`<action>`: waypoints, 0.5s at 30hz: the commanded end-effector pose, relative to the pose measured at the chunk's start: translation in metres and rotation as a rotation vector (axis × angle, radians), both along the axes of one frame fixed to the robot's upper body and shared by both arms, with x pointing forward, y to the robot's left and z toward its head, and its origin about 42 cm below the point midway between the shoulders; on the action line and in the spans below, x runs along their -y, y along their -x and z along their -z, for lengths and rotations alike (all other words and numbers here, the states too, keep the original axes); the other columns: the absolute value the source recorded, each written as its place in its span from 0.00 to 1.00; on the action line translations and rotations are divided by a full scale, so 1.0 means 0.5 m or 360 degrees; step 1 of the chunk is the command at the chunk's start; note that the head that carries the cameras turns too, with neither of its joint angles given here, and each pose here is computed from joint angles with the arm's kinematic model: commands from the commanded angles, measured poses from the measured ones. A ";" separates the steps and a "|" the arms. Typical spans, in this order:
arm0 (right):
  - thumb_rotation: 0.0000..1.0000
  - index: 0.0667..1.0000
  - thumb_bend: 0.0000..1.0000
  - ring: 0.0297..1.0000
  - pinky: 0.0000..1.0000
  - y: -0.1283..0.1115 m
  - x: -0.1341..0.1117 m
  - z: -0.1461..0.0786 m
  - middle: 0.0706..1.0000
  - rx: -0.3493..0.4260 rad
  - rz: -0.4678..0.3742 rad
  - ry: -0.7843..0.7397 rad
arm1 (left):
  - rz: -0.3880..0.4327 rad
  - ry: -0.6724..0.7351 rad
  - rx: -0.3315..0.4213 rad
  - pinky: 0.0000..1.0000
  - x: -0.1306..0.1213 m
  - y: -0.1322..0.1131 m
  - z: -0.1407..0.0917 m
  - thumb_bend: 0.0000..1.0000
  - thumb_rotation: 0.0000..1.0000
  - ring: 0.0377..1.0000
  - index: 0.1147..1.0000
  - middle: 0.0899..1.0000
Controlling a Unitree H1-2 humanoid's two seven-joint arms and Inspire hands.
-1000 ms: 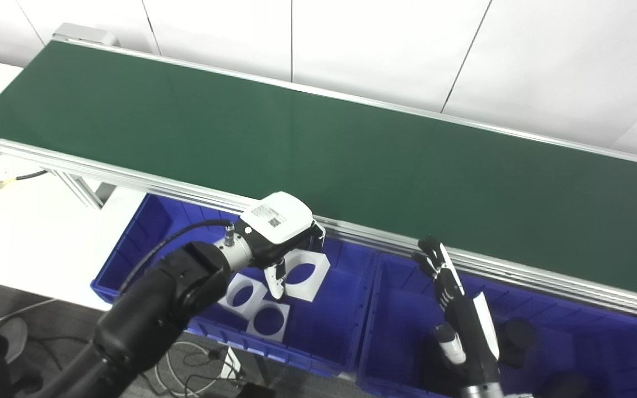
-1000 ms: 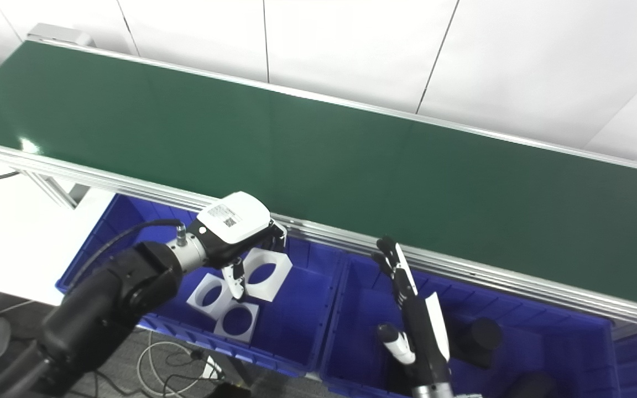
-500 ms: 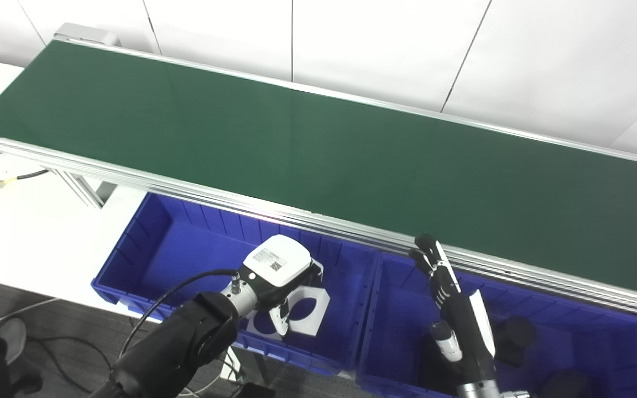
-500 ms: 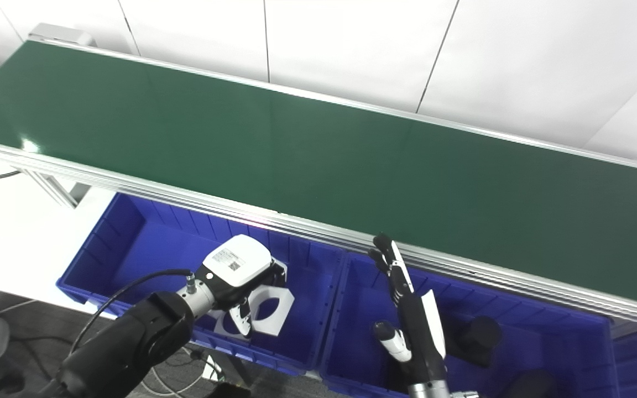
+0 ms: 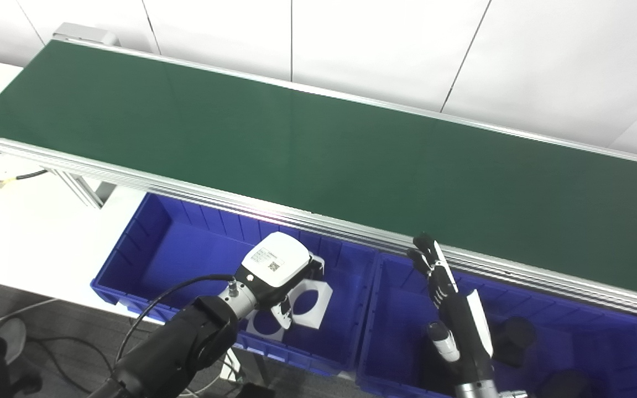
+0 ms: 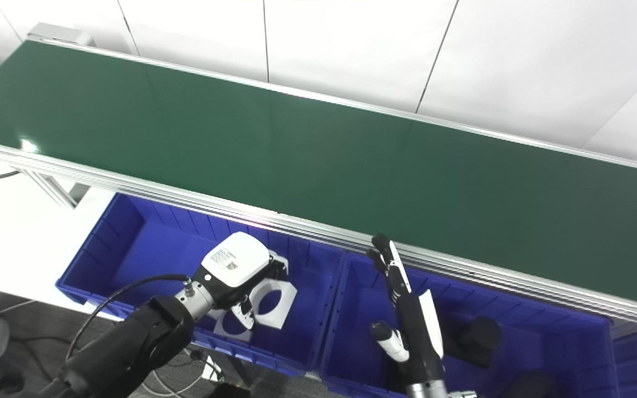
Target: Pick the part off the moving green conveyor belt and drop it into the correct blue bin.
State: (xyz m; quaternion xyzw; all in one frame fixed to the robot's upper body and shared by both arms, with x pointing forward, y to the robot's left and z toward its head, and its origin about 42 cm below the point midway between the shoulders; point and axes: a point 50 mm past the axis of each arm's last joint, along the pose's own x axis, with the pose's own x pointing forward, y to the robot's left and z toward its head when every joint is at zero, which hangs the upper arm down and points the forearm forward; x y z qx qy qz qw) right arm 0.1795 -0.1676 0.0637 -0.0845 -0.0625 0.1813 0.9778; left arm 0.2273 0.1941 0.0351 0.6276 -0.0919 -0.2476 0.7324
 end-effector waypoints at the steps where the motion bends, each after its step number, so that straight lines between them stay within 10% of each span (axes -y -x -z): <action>1: 1.00 0.99 0.87 0.91 0.92 -0.005 -0.006 -0.017 0.96 0.0062 -0.0007 -0.0031 | -0.0007 0.0057 0.0114 0.32 -0.001 -0.019 -0.025 0.50 0.00 0.36 0.46 0.41; 13: 1.00 0.99 0.88 0.91 0.92 -0.004 -0.007 -0.015 0.95 0.0067 -0.0015 0.0014 | 0.0014 0.0130 0.0116 0.38 -0.001 -0.022 -0.020 0.51 0.00 0.41 0.43 0.45; 15: 1.00 0.99 0.88 0.91 0.92 -0.004 -0.008 -0.016 0.95 0.0073 -0.0016 0.0012 | 0.0031 0.0043 0.0068 0.42 -0.002 -0.019 -0.019 0.74 0.09 0.47 0.49 0.52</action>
